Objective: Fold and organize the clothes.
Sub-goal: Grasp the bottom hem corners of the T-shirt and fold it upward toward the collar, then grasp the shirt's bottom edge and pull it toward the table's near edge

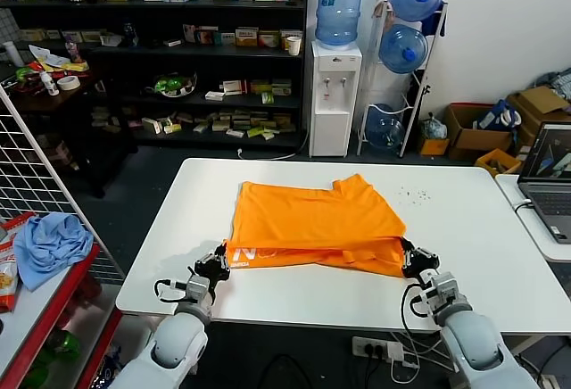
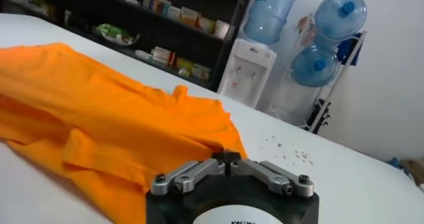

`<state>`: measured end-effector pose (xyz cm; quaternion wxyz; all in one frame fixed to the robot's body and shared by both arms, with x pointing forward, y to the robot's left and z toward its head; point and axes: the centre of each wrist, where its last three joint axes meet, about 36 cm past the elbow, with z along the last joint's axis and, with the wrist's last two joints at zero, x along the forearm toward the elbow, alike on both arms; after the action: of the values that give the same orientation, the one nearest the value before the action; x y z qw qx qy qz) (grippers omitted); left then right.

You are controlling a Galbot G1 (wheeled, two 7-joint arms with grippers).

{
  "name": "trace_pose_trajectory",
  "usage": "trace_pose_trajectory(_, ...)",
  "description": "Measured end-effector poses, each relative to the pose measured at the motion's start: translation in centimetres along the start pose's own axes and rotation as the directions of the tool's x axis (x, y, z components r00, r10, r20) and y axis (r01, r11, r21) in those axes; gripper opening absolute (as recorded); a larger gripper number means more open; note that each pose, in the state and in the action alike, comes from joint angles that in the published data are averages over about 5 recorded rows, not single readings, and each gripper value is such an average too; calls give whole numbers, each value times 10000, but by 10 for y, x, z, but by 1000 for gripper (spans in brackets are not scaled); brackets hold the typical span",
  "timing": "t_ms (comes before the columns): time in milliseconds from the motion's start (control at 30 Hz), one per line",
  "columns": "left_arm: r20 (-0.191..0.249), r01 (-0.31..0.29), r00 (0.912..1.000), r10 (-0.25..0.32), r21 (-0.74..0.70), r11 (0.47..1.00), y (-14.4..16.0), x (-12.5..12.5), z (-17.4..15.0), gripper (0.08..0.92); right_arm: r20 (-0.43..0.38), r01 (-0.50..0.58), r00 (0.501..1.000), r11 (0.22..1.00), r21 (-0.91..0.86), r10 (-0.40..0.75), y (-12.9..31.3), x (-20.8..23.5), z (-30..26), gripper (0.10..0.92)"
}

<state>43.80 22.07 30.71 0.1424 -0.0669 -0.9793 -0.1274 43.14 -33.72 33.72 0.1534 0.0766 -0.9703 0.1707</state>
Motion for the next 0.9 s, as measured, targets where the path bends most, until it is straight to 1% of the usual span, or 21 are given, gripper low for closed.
trace_pose_trajectory(67,68,15,10000,-14,-125,9999,1,-5,-2,92,-47,-17,10000,10000,-37,16,0,-4,0,139)
trace_pose_trajectory(133,141,14,9999,-12,-198,9998,2,-9,-3,96,-93,-45,9999,10000,-84,44,0,-6,0,188)
trace_pose_trajectory(233,239,0,9997,5,-210,9998,3,-11,-4,144,-193,-73,9998,9998,-183,69,-2,-6,-1,282)
trace_pose_trajectory(367,274,-8,9996,9,-44,10000,6,-10,-5,261,-395,-80,9992,9993,-359,66,-5,1,-4,403)
trace_pose_trajectory(533,143,0,9999,-7,526,9986,6,1,-6,399,-750,-72,9972,9986,-523,32,-9,15,-4,541)
trace_pose_trajectory(767,-401,52,9992,2,1342,9909,1,16,0,607,-1322,32,9912,9980,-629,-115,-6,30,7,739)
trace_pose_trajectory(900,-653,62,9979,44,1611,9869,-2,19,3,720,-1498,70,9886,9975,-697,-174,-3,32,11,812)
